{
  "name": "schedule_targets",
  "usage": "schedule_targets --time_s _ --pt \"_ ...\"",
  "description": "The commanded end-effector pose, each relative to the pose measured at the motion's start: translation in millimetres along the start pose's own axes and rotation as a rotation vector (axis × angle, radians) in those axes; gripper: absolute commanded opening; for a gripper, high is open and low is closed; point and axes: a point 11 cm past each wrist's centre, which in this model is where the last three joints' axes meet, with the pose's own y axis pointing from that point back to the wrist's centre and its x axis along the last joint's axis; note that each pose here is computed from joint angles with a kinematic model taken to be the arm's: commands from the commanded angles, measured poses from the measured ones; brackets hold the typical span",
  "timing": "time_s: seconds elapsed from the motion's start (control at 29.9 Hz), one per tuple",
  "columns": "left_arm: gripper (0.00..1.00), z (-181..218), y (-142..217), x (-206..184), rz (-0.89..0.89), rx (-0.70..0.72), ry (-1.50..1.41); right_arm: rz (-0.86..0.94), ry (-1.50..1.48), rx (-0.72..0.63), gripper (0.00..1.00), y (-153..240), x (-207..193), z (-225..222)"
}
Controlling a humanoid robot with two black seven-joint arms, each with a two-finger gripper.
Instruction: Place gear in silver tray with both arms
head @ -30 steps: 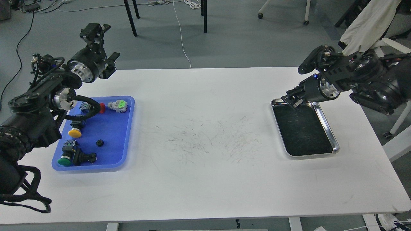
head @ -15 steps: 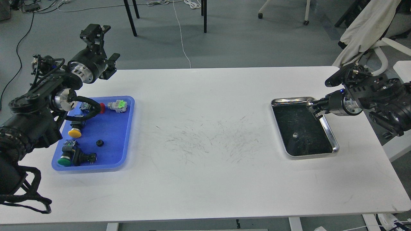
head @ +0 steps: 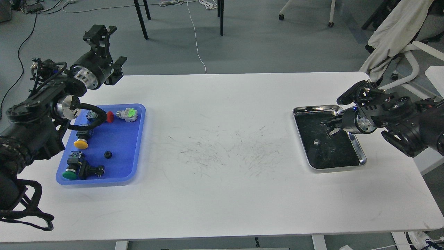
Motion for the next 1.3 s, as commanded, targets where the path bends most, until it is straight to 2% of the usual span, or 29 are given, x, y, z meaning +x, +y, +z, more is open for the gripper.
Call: schedule_targets --time_s 0.0,0.1,0.17,0.23,0.3,0.37,0.43,0.57,0.87,0.97,1.04,1.27 --pt "0.98 0.9 0.9 2.4 0.004 -0.001 -0.003 0.009 0.001 0.009 0.03 -3.6 2.9 -5.4" --pt "0.98 1.6 1.3 3.4 0.005 -0.001 -0.004 0.009 0.001 0.008 0.07 -3.5 3.1 -5.0" --pt "0.98 1.1 2.0 4.9 0.009 -0.001 -0.003 0.013 0.002 0.010 0.14 -3.7 4.5 -5.9" --pt "0.98 1.9 1.7 4.6 0.008 -0.001 -0.005 0.024 -0.010 0.015 0.32 -3.9 7.5 -7.3" --pt "0.98 1.9 1.7 4.8 0.009 -0.001 -0.005 0.041 -0.027 0.019 0.44 -3.9 10.5 -8.1" --pt "0.98 1.4 2.3 5.6 0.010 0.000 -0.005 0.066 -0.050 0.027 0.63 -4.0 16.5 -10.1" --pt "0.98 2.2 2.0 5.4 0.009 -0.002 -0.005 0.101 -0.083 0.031 0.73 -3.3 24.4 -10.4" --pt "0.98 2.2 2.0 5.6 0.011 -0.002 -0.006 0.142 -0.125 0.041 0.81 -2.2 33.3 -11.4" --pt "0.98 10.6 11.1 21.8 0.000 0.017 -0.078 0.352 -0.407 0.077 0.88 11.0 72.6 -3.6" --pt "0.98 28.6 12.6 9.4 -0.081 -0.012 -0.088 0.418 -0.501 0.093 0.91 13.3 79.7 -2.4" --pt "0.98 38.2 13.7 -13.3 -0.163 -0.033 -0.091 0.455 -0.567 0.104 0.91 14.9 82.1 -0.7" --pt "0.98 47.1 17.8 -36.9 -0.244 -0.042 -0.130 0.570 -0.759 0.131 0.91 25.7 89.1 12.2"
